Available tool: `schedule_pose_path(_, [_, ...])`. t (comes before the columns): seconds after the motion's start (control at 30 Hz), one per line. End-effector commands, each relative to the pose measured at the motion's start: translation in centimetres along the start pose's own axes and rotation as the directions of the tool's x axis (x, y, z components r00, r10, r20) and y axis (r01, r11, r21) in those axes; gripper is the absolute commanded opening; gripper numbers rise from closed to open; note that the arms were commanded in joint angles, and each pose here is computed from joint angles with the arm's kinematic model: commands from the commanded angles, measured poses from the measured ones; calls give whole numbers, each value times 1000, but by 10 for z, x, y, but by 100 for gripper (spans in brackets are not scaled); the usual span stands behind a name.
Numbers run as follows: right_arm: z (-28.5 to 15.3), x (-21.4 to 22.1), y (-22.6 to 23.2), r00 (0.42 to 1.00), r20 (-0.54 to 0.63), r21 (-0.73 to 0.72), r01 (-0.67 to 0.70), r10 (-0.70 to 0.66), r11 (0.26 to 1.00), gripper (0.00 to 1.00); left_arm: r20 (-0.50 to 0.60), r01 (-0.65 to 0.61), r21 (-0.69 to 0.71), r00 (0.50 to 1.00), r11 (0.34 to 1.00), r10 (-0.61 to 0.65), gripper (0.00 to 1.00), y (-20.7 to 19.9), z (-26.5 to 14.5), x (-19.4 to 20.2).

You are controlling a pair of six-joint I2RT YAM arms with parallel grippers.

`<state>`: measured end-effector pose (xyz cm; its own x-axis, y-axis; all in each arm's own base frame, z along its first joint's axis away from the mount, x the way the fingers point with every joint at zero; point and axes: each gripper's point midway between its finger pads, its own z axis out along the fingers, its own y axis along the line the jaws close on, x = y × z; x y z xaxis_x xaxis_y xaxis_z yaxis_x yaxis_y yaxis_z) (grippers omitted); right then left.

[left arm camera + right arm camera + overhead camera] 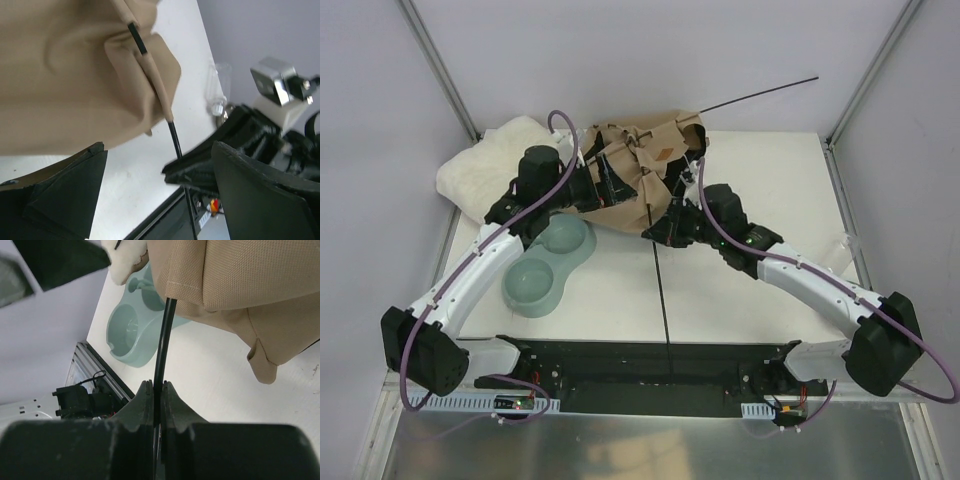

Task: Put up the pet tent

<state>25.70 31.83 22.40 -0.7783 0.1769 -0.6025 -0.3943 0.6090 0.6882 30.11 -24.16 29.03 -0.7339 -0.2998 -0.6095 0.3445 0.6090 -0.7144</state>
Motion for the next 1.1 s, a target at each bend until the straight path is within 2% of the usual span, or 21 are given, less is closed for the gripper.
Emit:
schedule_pose_path(0.0, [5,-31,27,979,148,-77,155,-142,985,0,145,73,-34,987,997,-67,87,7,17,-32])
schedule_pose_path(0.1, [7,-25,29,977,132,-85,180,-168,980,0,161,112,-62,982,992,-101,81,17,32,-40])
schedule_pose_path(0.23, [11,-19,34,974,114,-103,209,-197,973,0,127,154,-80,982,985,-143,68,28,60,-43])
schedule_pose_path(0.3, [13,-14,34,973,96,-98,221,-212,970,0,117,157,-79,982,984,-147,65,29,69,-47])
schedule_pose_path(0.43, [18,-4,33,970,60,-95,241,-236,966,0,128,136,-88,984,987,-124,64,32,77,-54])
schedule_pose_path(0.57, [19,1,34,966,41,-99,257,-254,961,0,125,130,-98,985,987,-117,53,36,84,-56])
schedule_pose_path(0.67, [20,3,32,965,32,-88,263,-261,961,0,105,128,-97,987,987,-118,38,39,91,-54])
schedule_pose_path(0.8, [21,5,29,967,14,-64,256,-256,965,0,85,120,-79,990,990,-114,2,36,95,-53])
schedule_pose_path(0.97, [16,8,23,968,-30,-11,249,-249,968,0,75,91,-63,993,994,-86,0,30,98,-59])
schedule_pose_path(1.0, [16,8,21,968,-38,3,250,-250,968,2,82,88,-67,993,994,-83,0,30,98,-62])
schedule_pose_path(1.07, [13,11,16,967,-70,33,250,-247,968,29,106,92,-77,991,993,-83,0,30,98,-68])
